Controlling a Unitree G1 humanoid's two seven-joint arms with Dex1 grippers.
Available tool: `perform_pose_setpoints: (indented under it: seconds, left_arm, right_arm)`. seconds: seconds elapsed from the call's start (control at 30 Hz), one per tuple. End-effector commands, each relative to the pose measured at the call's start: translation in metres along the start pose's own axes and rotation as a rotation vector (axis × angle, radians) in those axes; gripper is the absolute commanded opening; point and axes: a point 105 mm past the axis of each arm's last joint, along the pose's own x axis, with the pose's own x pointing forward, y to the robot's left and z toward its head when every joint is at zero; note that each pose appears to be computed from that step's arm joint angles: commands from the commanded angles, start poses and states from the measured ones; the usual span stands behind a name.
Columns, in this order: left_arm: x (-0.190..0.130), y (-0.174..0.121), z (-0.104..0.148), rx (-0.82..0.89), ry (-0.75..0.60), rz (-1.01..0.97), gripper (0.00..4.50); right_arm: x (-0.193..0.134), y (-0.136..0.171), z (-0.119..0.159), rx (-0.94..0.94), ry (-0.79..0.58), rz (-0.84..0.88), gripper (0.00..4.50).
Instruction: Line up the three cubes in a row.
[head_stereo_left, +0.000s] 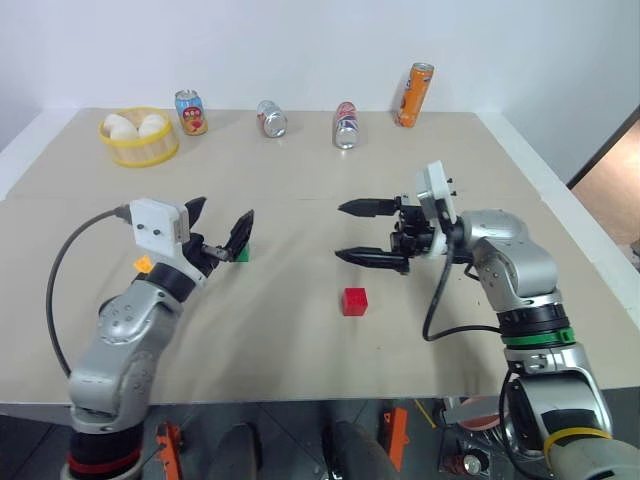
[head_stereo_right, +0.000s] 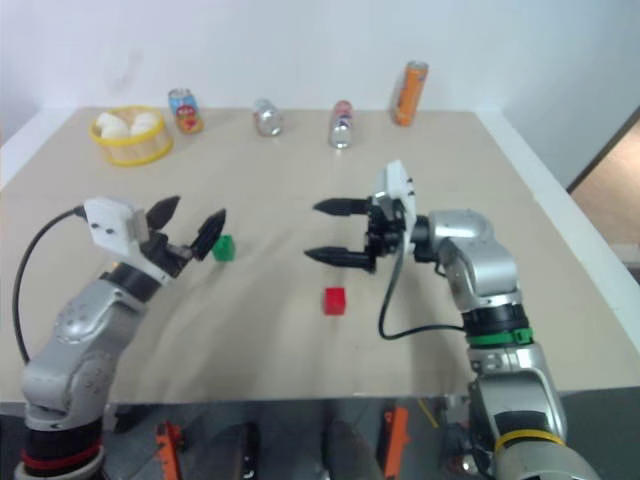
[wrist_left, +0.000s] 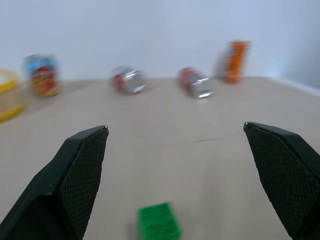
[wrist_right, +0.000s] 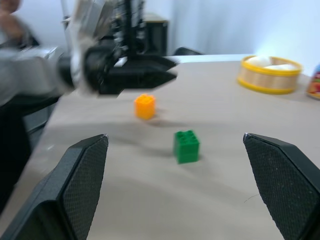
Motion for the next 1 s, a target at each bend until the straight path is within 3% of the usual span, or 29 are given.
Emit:
perform_pose_setpoints:
  seconds: [0.03,0.33,0.77,1.0]
  left_arm:
    - [0.002,-0.002,-0.008,0.023,0.019,0.069,4.5]
    - [0.018,-0.004,-0.058,0.004,0.186,0.14,4.5]
    - [0.042,-0.01,-0.083,-0.001,0.269,0.139,4.5]
    - [0.042,-0.009,-0.084,-0.008,0.272,0.151,2.26]
  right_arm:
    - [0.003,-0.003,0.011,-0.055,-0.012,-0.017,4.47]
    - [0.008,-0.006,0.007,-0.078,0.008,-0.018,4.47]
    - [0.008,-0.006,0.007,-0.088,0.004,-0.032,4.47]
    - [0.007,-0.006,0.008,-0.09,0.001,-0.03,4.5]
